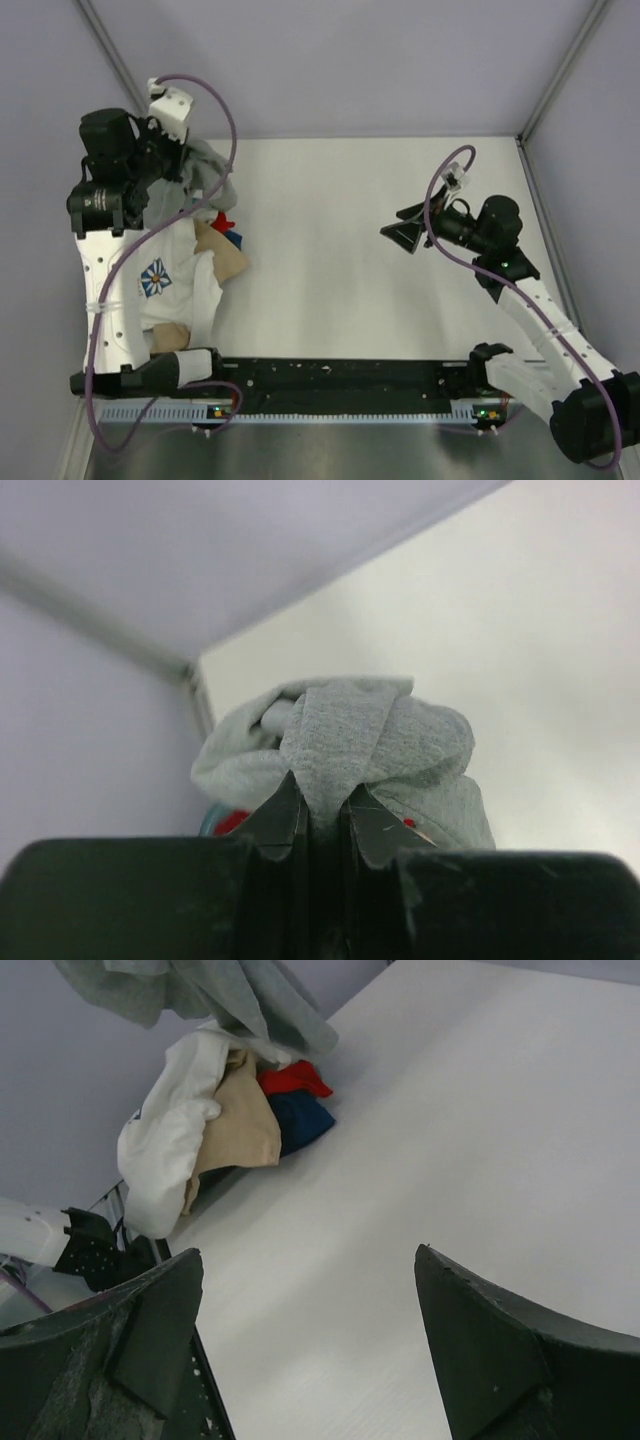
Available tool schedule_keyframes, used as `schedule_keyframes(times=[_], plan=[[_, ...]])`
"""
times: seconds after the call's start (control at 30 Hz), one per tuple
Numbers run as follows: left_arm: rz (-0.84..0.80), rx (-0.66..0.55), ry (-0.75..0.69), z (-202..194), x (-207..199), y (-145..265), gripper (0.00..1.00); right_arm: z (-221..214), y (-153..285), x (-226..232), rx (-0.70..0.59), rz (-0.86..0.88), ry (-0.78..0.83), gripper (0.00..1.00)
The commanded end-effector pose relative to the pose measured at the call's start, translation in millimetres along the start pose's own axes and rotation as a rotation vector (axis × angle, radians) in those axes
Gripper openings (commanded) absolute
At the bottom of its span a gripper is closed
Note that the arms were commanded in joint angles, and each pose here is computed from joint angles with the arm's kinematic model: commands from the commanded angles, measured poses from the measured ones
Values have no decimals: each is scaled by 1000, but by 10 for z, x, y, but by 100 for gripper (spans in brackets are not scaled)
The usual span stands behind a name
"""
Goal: Fold and stack the t-shirts
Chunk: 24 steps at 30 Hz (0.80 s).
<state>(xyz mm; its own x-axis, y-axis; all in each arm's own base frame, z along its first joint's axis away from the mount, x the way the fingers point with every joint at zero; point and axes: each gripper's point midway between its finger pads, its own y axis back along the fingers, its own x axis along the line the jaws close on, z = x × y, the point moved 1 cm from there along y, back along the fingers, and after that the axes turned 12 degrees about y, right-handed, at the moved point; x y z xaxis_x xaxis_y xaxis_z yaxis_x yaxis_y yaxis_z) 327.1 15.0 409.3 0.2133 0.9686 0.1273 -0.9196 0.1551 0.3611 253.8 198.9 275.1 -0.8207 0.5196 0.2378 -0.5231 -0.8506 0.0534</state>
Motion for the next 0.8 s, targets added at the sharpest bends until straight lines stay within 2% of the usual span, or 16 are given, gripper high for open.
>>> schedule_keyframes(times=[0.0, 0.07, 0.13, 0.27, 0.37, 0.43, 0.5, 0.57, 0.63, 0.67, 0.77], plan=[[-392, -229, -95, 864, -1100, 216, 0, 487, -49, 140, -80, 45, 87, 85], [-603, -210, -111, 862, -1598, 191, 0, 557, -61, 73, -80, 6, 85, 87], [-773, -171, -112, 774, -1979, 143, 0, 539, -40, -206, -62, -131, 64, 88], [-940, -89, -109, 590, -2428, -9, 1, 464, 145, -651, -57, -308, -42, 87], [-935, -42, -110, 419, -2458, -250, 2, 285, 303, -926, 39, -484, -61, 85], [-898, 39, -185, -4, -2398, -604, 7, 94, 422, -1129, 137, -611, -67, 83], [-864, 134, -291, -536, -2322, -926, 30, -114, 509, -1272, 218, -696, -85, 81], [-775, 236, -302, -1028, -2163, -1239, 62, -321, 545, -1344, 286, -728, -118, 78], [-645, 279, -257, -1229, -1881, -1497, 95, -527, 523, -1355, 349, -731, -159, 75], [-615, 292, -218, -1252, -1765, -1541, 99, -606, 493, -1343, 377, -731, -174, 73], [-612, 317, -84, -1190, -1535, -1462, 99, -834, 248, -1097, 492, -643, -124, 69]])
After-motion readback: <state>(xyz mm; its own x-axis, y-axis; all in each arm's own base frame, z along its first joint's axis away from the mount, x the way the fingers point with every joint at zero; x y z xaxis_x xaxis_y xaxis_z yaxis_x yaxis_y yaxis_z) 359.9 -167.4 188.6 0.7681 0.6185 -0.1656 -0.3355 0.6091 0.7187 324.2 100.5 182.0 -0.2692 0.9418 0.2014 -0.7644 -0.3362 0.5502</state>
